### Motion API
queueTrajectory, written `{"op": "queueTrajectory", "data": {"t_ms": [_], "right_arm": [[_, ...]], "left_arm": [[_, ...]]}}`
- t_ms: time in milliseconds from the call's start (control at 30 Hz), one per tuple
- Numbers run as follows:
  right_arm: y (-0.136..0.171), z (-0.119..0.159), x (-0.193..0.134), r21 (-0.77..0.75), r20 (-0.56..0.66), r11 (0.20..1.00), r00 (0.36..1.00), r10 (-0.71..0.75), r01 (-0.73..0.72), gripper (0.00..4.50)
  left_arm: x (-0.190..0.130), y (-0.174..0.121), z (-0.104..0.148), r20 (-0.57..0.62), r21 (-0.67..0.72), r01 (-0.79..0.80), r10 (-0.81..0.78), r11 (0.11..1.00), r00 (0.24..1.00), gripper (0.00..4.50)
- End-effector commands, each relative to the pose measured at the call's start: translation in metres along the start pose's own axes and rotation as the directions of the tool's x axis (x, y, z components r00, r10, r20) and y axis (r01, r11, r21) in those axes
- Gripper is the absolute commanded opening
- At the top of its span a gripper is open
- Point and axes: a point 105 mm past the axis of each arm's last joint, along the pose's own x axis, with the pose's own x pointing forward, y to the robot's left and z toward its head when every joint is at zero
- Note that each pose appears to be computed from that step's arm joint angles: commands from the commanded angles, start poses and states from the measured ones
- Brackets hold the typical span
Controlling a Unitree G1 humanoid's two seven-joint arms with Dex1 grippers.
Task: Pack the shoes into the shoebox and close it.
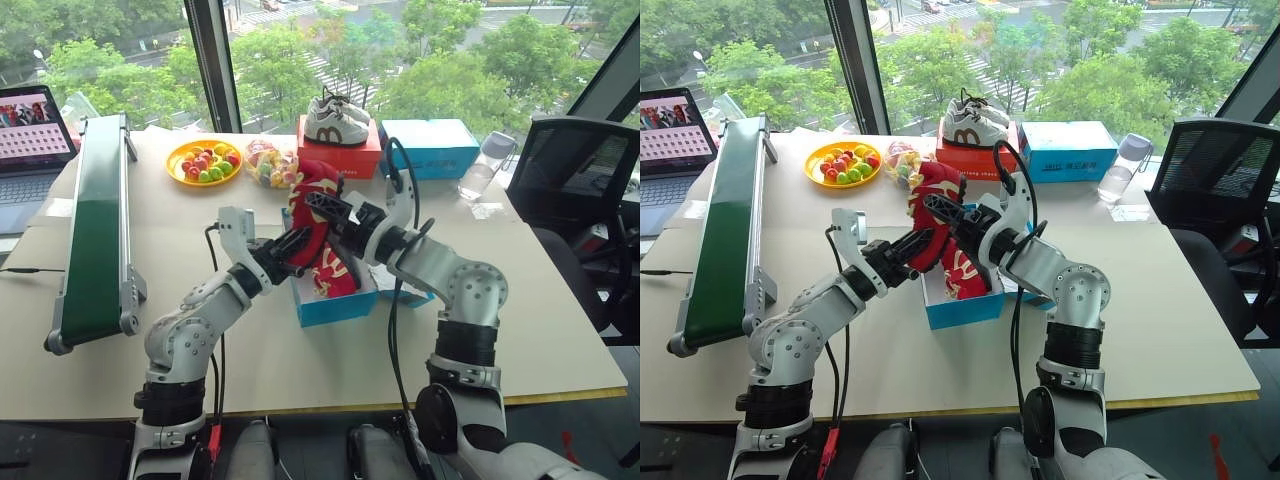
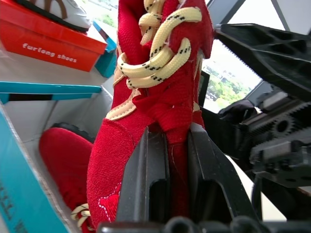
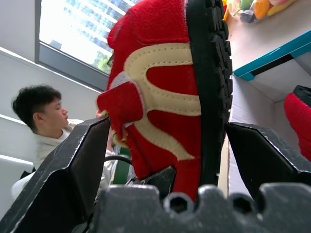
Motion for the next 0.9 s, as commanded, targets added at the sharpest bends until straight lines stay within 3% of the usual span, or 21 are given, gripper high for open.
{"op": "queueTrajectory", "data": {"t_ms": [33, 100, 200, 400, 500, 767, 833, 900], "right_arm": [[0.019, 0.011, 0.006, -0.036, 0.035, 0.997, 0.997, 0.067, -0.066, 4.50], [0.016, 0.012, 0.006, -0.036, 0.041, 0.998, 0.997, 0.061, -0.060, 4.50], [0.013, 0.014, 0.004, -0.031, 0.056, 0.998, 0.997, 0.049, -0.048, 3.87], [0.020, 0.013, 0.003, -0.038, 0.054, 0.996, 0.996, 0.077, -0.075, 1.97], [0.032, 0.016, 0.002, -0.046, 0.072, 0.990, 0.988, 0.137, -0.134, 1.31], [0.064, 0.024, -0.004, -0.037, 0.121, 0.964, 0.957, 0.264, -0.261, 1.31], [0.064, 0.025, -0.004, -0.038, 0.128, 0.966, 0.957, 0.260, -0.257, 1.30], [0.063, 0.027, -0.005, -0.034, 0.140, 0.968, 0.958, 0.251, -0.248, 1.30]], "left_arm": [[0.005, -0.031, 0.010, 0.023, 0.028, 0.126, -0.126, 0.992, 0.992, 0.14], [0.005, -0.029, 0.011, 0.027, 0.028, 0.118, -0.119, 0.993, 0.993, 0.14], [0.004, -0.028, 0.011, 0.026, 0.031, 0.112, -0.113, 0.993, 0.993, 0.07], [0.003, -0.027, 0.008, 0.019, 0.038, 0.102, -0.103, 0.994, 0.995, 0.07], [0.003, -0.025, 0.007, 0.013, 0.048, 0.093, -0.094, 0.995, 0.996, 0.07], [0.003, -0.016, 0.004, 0.006, 0.095, 0.044, -0.045, 0.995, 0.999, 0.07], [0.004, -0.014, 0.005, 0.017, 0.100, 0.034, -0.036, 0.994, 0.999, 1.00], [0.004, -0.013, 0.005, 0.007, 0.122, 0.028, -0.029, 0.992, 1.000, 1.62]]}}
